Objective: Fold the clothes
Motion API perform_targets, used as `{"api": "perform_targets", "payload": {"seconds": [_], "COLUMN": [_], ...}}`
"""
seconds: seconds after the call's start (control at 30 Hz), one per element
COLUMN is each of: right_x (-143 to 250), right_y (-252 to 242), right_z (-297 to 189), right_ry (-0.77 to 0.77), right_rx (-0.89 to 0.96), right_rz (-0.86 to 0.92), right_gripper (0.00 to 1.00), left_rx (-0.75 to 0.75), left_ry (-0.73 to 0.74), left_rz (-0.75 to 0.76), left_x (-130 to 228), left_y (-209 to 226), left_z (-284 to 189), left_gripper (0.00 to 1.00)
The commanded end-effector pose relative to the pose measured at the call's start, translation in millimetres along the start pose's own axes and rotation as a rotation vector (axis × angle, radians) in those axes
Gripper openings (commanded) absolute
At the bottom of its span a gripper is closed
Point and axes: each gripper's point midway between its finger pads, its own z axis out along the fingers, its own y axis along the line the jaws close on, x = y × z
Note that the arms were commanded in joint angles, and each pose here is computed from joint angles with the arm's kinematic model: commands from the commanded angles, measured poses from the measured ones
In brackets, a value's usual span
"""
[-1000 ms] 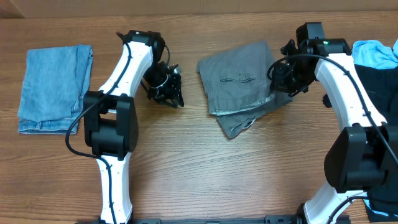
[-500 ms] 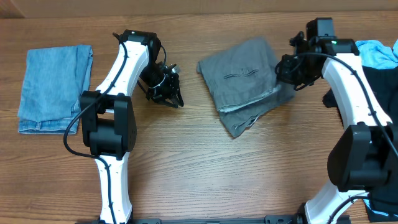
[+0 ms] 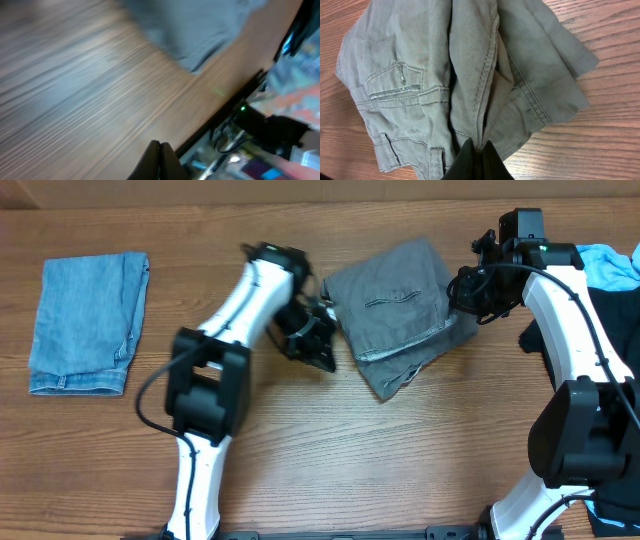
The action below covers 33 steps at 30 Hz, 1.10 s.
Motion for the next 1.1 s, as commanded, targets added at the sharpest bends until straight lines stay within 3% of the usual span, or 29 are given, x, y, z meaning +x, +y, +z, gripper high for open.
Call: {"api": "perform_targets", "payload": {"seconds": [0.0, 0.33, 0.5, 0.87, 1.07], "right_x": [-12, -11, -11, -10, -7], "right_y": [5, 5, 5, 5, 4], "right_z": [-12, -12, -12, -12, -12], "right_ry": [-0.048, -0.046, -0.043, -0.039, -0.030], "right_rx": [-0.007, -0.006, -0.006, -0.004, -0.002], "right_rz": [-0.020, -0.020, -0.019, -0.019, -0.033], "right_gripper": [0.04, 0.04, 0.04, 0.04, 0.04], "left_rx": [-0.029, -0.421, -0.607, -0.763, -0.736], "left_ry": [0.027, -0.182, -0.257, -0.312, -0.434], "left_rz": [0.111, 0.157, 0.207, 0.266, 0.274], "left_x": [3, -38, -42, -43, -42], "left_y": [-32, -36, -43, -44, -74], "left_z": [35, 72, 85, 79, 43], "left_gripper": [0.04, 0.04, 0.04, 0.04, 0.04]}}
